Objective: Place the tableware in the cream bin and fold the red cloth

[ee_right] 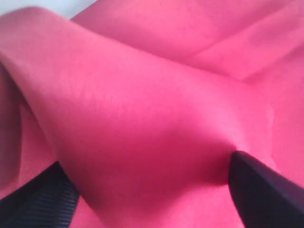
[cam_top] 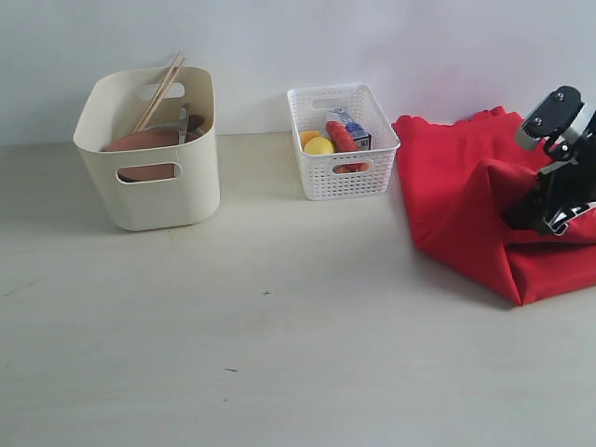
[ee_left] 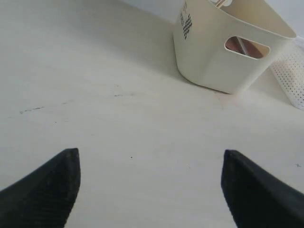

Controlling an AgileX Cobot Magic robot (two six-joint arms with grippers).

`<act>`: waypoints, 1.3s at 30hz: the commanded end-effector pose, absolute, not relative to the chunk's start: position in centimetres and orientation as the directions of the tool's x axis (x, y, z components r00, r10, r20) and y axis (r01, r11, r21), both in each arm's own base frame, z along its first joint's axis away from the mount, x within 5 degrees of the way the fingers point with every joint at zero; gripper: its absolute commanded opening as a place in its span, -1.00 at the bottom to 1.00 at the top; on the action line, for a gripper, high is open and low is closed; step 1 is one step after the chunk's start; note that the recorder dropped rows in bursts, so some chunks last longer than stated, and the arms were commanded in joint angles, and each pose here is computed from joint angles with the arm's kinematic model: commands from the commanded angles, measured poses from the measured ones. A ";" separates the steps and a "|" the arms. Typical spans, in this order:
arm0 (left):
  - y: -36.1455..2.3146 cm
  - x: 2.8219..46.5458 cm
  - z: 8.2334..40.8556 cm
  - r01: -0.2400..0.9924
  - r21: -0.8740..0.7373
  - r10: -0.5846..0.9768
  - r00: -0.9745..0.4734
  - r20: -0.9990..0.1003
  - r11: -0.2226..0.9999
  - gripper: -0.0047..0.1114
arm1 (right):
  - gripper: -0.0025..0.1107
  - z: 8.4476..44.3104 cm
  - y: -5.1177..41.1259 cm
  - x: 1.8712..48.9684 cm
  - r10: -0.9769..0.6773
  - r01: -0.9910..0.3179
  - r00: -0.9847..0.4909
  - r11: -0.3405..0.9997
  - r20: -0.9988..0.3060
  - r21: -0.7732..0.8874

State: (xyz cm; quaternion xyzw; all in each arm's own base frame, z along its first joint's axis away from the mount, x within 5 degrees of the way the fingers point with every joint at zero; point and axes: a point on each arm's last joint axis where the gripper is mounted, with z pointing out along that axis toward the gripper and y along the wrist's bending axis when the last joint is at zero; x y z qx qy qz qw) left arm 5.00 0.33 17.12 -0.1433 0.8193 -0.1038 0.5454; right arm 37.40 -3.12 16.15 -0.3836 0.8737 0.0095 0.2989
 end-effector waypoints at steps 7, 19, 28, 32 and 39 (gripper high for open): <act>0.3 5.0 17.1 -0.118 -0.325 -0.346 -0.355 -0.869 0.938 0.42 | -0.96 18.8 -3.1 37.7 -0.752 -0.693 -0.408 0.624 -0.518 -0.361; 0.3 5.0 17.1 -0.119 -0.327 -0.347 -0.355 -0.868 0.938 0.42 | -0.96 16.1 2.3 34.1 -0.995 -0.796 -0.069 0.095 -0.066 -0.598; 0.3 5.0 17.1 -0.118 -0.325 -0.346 -0.355 -0.869 0.938 0.42 | -0.28 11.3 0.7 30.5 -0.957 -0.898 -0.287 0.250 0.051 -0.362; 0.3 5.0 17.1 -0.118 -0.325 -0.346 -0.355 -0.869 0.938 0.42 | 0.65 15.4 0.7 30.4 -0.894 -0.776 -0.439 0.425 -0.084 -0.467; 0.3 5.0 17.1 -0.118 -0.327 -0.347 -0.355 -0.868 0.938 0.42 | 0.64 22.7 0.1 27.8 -0.847 -0.661 -0.506 0.500 -0.160 -0.559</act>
